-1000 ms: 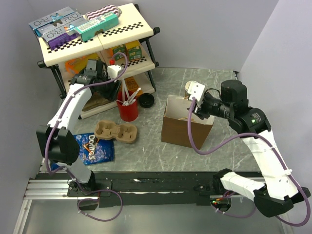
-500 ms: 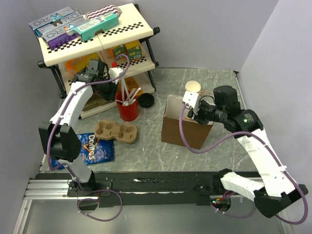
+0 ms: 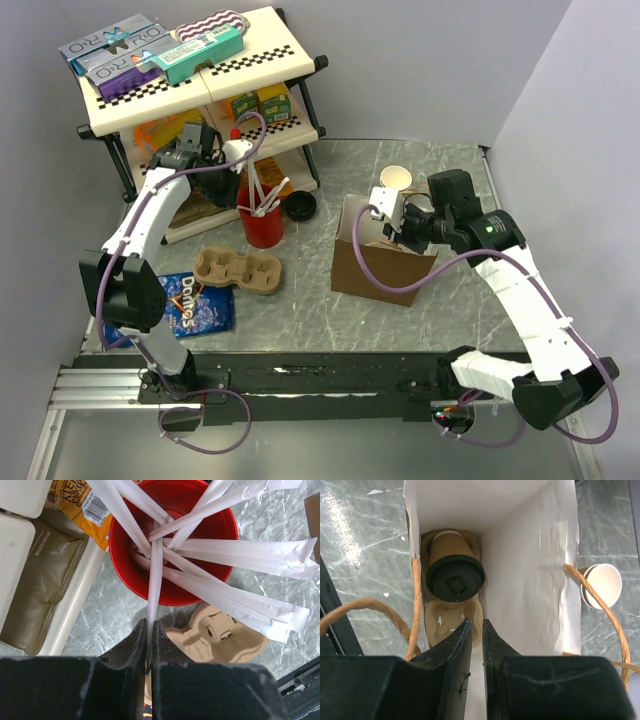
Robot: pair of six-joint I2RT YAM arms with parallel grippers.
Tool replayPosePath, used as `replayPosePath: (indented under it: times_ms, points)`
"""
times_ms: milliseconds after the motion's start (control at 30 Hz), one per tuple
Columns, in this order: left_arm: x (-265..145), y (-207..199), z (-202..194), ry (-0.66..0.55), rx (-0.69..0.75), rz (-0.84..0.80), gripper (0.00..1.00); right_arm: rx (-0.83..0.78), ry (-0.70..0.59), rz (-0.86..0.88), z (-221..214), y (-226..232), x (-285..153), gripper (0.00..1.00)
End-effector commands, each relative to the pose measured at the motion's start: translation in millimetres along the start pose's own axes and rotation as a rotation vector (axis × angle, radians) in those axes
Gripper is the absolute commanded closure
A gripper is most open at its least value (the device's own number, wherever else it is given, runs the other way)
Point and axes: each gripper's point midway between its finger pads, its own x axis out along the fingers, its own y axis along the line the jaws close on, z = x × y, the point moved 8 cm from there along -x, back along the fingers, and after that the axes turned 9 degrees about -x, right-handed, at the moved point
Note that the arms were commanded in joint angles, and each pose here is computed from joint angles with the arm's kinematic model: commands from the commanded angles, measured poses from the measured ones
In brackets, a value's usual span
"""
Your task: Pack the takeout coffee
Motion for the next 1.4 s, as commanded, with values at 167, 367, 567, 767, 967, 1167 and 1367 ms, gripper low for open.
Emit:
replayPosePath:
  times_ms: [167, 367, 567, 767, 967, 1167, 1367]
  points:
    - [-40.1, -14.9, 30.0, -0.146, 0.016, -0.042, 0.99, -0.017, -0.02, -0.017, 4.3, -6.4, -8.8, 0.8]
    - [-67.3, -22.7, 48.7, -0.211, 0.033, -0.06, 0.99, -0.005, -0.014, -0.024, 2.2, -6.8, -9.0, 0.8]
    - [-95.5, -31.3, 61.9, -0.277, 0.054, -0.075, 0.99, 0.002, -0.01, -0.027, 0.0, -7.4, -8.4, 0.81]
    - [-114.2, -38.2, 65.1, -0.323, 0.069, -0.079, 0.99, 0.015, -0.01, -0.025, -0.8, -8.1, -6.5, 0.81]
    - [-117.3, -39.0, 61.8, -0.315, 0.081, -0.076, 0.99, 0.022, -0.012, -0.024, -1.0, -8.9, -5.6, 0.81]
    - [-121.3, -38.8, 60.9, -0.32, 0.092, -0.062, 0.99, 0.028, -0.017, -0.025, -0.5, -8.8, -5.6, 0.81]
    - [-122.7, -38.4, 59.7, -0.316, 0.093, -0.058, 0.99, 0.03, -0.019, -0.027, -0.8, -7.8, -5.0, 0.82]
